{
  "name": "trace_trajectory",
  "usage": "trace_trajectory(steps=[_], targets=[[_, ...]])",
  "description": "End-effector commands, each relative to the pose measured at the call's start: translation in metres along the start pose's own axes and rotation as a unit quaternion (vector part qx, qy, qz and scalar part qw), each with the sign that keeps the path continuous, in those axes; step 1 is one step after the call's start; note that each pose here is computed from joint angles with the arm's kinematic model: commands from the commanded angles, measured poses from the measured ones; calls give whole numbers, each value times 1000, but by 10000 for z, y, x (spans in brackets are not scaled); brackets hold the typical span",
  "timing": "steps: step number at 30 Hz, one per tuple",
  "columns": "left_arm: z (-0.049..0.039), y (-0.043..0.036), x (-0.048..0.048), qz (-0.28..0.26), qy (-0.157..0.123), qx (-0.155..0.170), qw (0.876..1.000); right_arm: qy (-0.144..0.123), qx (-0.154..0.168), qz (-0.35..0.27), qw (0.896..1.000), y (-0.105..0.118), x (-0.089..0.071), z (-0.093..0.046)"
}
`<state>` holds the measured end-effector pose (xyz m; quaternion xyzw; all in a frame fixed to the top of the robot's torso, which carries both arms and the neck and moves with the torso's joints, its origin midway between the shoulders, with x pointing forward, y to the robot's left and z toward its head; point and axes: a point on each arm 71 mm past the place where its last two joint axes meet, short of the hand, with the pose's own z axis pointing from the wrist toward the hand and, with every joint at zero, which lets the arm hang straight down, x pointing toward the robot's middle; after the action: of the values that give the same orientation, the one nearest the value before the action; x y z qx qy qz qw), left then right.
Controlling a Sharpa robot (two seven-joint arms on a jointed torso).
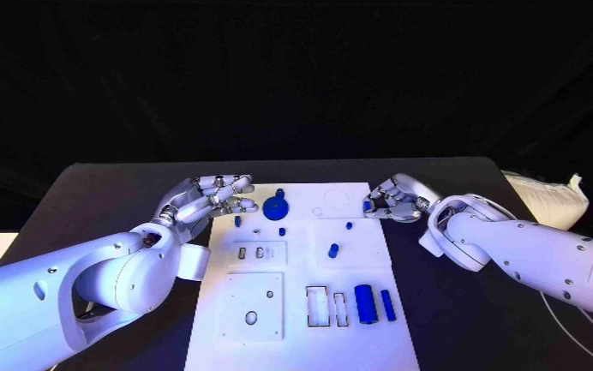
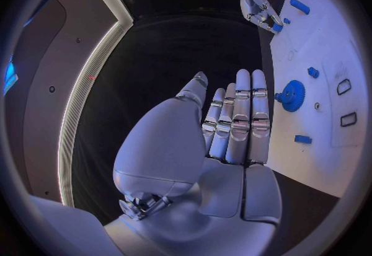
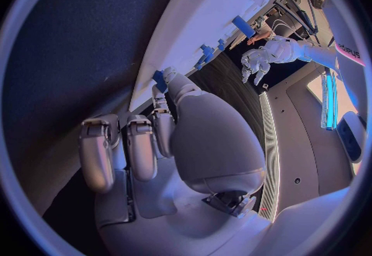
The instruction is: Assemble the parts on the task board
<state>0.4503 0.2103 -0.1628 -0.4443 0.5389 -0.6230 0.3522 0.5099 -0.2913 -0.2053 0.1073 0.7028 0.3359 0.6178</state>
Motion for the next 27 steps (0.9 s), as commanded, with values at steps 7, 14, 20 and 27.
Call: trace_trajectory(steps=[7,14,20,27], targets=[[2,-3,16,-4,9,1,1000,-28,0,-13,1000,90,17,23],[12,-1,-15,-3,6,2,1000,-40,-17,-13,999,401,4,68],[33,5,-75,-1,-2,3,1000,-33,-48,-30,998,764,66,135],[57,14,-106,-1,-7,4,1000,-2,-88,-61,994,1148,329,231]])
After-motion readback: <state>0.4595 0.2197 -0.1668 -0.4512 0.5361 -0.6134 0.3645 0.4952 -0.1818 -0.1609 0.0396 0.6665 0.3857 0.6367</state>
